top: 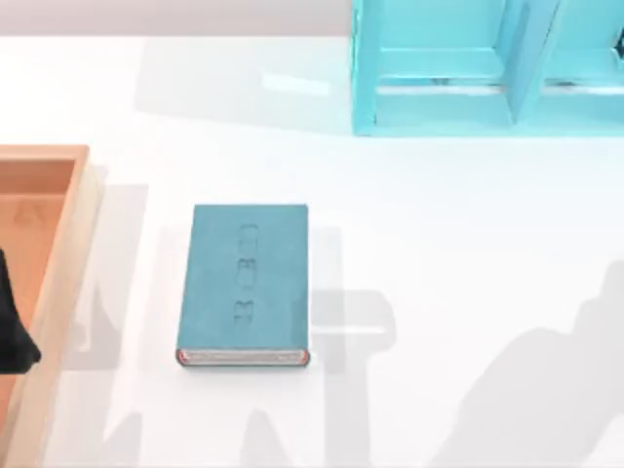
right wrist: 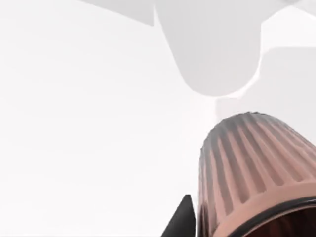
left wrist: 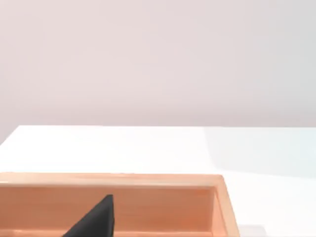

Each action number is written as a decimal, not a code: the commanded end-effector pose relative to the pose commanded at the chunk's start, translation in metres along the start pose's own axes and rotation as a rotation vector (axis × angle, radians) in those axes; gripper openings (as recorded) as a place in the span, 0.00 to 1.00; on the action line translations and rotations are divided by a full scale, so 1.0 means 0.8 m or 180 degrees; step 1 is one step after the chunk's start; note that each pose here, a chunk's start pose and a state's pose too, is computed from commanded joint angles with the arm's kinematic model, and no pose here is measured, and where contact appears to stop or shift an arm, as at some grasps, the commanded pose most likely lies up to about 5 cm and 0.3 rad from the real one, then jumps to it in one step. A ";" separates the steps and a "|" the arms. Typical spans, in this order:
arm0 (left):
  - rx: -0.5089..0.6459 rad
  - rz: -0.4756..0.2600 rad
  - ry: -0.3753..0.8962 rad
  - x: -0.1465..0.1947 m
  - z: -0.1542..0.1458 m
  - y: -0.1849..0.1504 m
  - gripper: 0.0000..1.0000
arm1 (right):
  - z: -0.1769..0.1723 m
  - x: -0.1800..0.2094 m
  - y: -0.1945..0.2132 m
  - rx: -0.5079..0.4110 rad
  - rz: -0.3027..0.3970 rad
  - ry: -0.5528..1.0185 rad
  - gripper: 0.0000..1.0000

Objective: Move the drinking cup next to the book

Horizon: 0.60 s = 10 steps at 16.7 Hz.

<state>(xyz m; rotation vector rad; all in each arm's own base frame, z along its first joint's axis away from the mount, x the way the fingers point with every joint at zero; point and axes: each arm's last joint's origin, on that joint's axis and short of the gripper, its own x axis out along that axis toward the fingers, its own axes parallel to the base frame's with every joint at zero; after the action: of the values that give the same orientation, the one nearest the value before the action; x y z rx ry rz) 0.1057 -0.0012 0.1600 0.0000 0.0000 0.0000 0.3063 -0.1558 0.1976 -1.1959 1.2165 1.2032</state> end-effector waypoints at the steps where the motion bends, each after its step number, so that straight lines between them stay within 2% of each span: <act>1: 0.0000 0.0000 0.0000 0.000 0.000 0.000 1.00 | 0.005 -0.001 -0.005 0.0013 0.0000 0.0005 0.00; 6: 0.0000 0.0000 0.0000 0.000 0.000 0.000 1.00 | 0.072 -0.009 -0.054 0.0260 -0.0007 0.0045 0.00; 10: 0.0000 0.0000 0.0000 0.000 0.000 0.000 1.00 | 0.171 -0.015 -0.093 0.0804 -0.0005 0.0071 0.00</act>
<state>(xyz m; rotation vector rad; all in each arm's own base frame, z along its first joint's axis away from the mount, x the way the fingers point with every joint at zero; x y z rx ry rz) 0.1057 -0.0012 0.1600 0.0000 0.0000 0.0000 0.3828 -0.0203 0.2097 -1.0240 1.3399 1.0029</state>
